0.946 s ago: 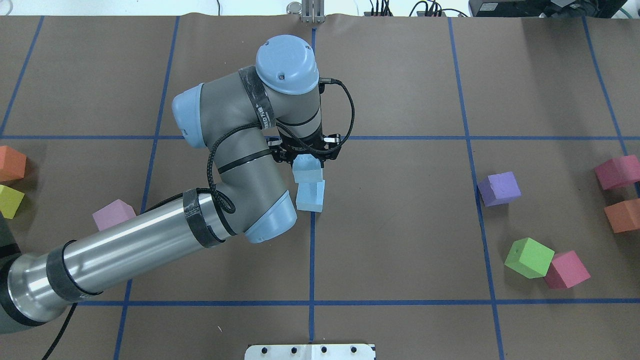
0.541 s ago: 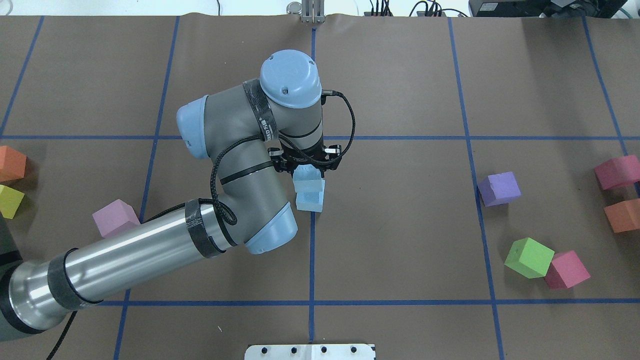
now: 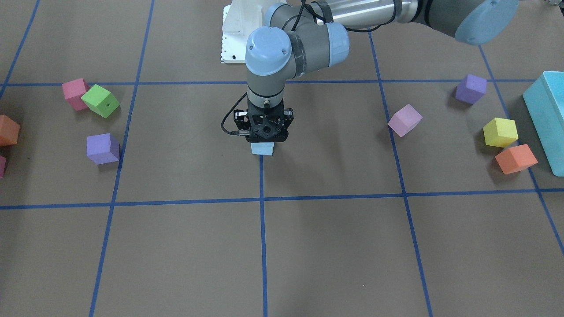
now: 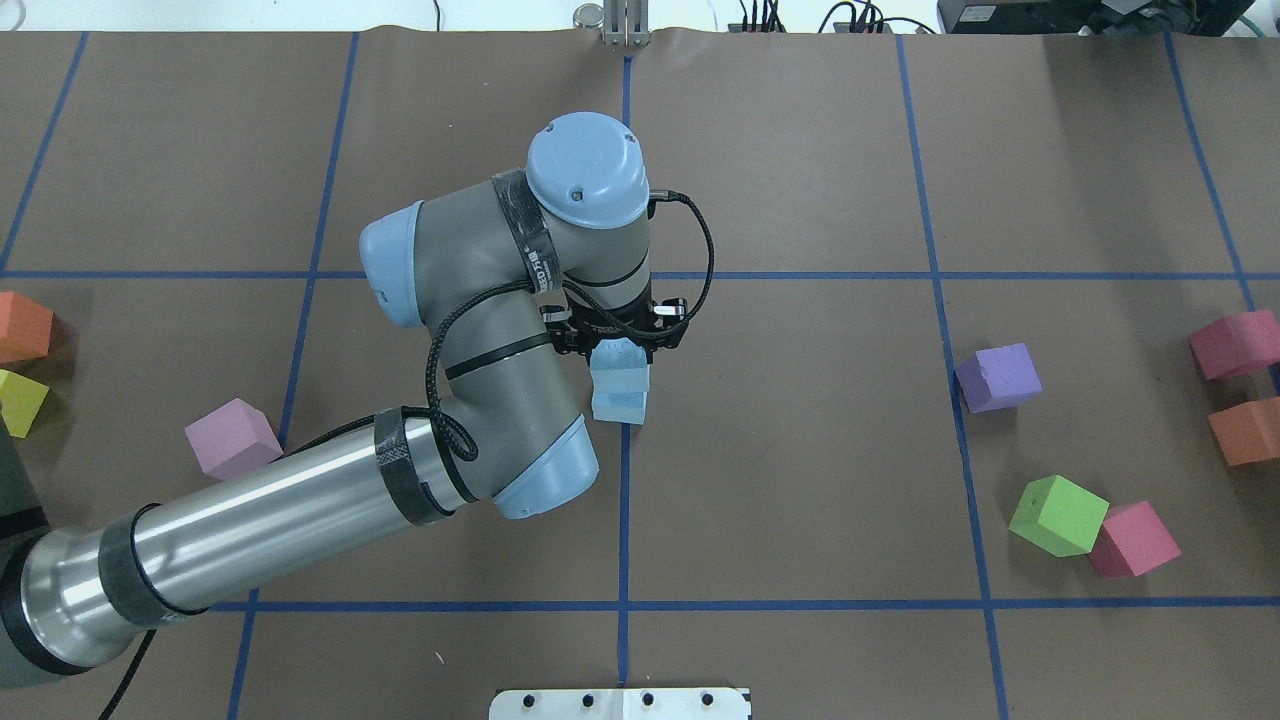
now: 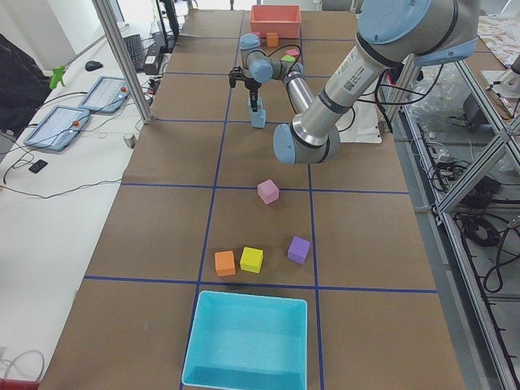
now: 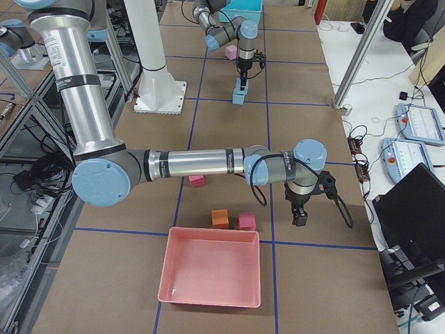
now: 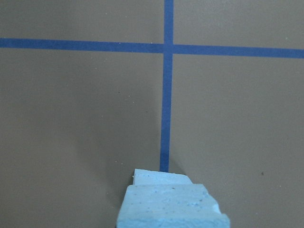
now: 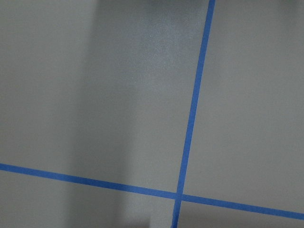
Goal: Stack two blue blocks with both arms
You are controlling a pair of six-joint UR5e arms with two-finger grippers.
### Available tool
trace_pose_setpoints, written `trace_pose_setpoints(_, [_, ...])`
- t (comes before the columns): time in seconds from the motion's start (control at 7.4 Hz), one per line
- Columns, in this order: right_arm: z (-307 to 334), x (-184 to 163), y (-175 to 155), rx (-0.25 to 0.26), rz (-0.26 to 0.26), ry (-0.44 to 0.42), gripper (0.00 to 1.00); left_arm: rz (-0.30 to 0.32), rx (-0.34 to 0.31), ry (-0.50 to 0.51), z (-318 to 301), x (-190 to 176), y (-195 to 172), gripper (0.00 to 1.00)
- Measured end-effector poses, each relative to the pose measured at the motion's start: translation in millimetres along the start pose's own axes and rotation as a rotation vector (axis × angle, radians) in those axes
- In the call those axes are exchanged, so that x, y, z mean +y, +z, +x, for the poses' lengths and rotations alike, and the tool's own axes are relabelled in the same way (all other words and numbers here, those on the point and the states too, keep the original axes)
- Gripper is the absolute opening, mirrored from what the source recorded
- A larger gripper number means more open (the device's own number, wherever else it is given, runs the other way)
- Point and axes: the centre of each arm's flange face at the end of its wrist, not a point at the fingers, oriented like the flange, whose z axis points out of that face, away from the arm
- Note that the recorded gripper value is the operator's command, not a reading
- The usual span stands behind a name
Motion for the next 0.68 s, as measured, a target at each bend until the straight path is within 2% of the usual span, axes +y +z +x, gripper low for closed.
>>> trace_pose_setpoints(0.41, [-0.4, -1.1, 0.4, 0.000, -0.001, 0.000, 1.00, 0.011, -0.016, 0.006, -0.1, 6.3, 9.7, 0.77])
trace_pose_setpoints(0.68, [-0.8, -1.6, 0.2, -0.001, 0.000, 0.000, 1.00, 0.013, -0.020, 0.008, -1.2, 7.3, 12.2, 0.95])
